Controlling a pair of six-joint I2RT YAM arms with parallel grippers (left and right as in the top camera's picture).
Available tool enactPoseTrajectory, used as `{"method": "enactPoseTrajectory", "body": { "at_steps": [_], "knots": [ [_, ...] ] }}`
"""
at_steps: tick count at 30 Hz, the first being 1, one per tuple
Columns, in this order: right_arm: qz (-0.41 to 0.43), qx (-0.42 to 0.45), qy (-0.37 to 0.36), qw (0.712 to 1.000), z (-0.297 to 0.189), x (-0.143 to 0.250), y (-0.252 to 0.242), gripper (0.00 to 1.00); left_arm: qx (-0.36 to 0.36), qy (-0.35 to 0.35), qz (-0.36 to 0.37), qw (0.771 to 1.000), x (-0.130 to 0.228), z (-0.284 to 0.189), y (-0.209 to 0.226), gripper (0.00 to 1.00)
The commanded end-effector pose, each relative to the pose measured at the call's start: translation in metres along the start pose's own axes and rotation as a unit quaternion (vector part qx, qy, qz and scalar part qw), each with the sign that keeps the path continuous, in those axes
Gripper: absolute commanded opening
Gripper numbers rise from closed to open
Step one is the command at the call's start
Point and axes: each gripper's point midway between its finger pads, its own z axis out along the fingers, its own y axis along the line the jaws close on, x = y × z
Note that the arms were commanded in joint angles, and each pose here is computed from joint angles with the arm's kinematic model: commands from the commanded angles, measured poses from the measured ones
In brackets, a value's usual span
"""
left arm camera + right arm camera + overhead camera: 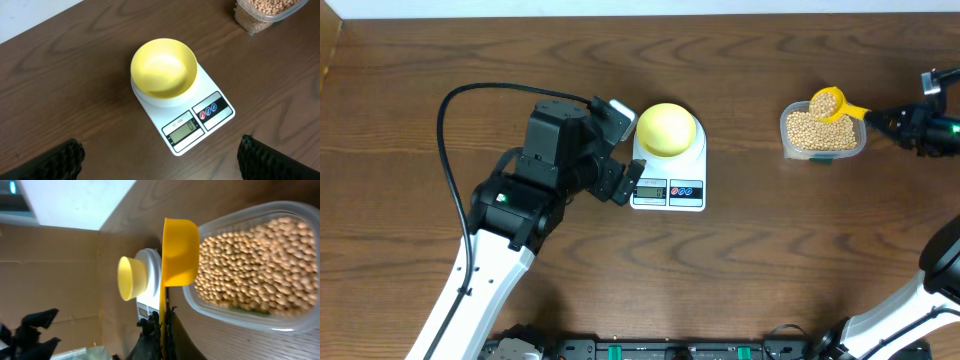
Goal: Scoop item into bowl and weigh 50g on scale
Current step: 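Drag the scoop through the soybeans and lift it filled, then carry the filled scoop left over the yellow bowl on the scale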
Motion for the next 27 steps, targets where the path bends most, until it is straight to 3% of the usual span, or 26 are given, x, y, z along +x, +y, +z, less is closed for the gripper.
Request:
{"method": "enactPoseTrajectory", "body": {
  "at_steps": [1, 14, 27],
  "knots": [
    [-0.001, -0.052, -0.017, 0.999, -0.002, -0.005, 0.014, 0.01, 0.007, 0.003, 0.001, 1.000, 0.003, 0.002, -0.001, 1.00],
    [-0.008, -0.085, -0.011, 0.996, 0.008, -0.004, 0.031, 0.01, 0.007, 0.003, 0.001, 1.000, 0.003, 0.002, -0.001, 1.00],
    [-0.047, -0.126, 0.038, 0.990, 0.052, 0.010, 0.067, 0.01, 0.006, 0.003, 0.000, 1.000, 0.003, 0.002, -0.001, 1.00]
  ]
}}
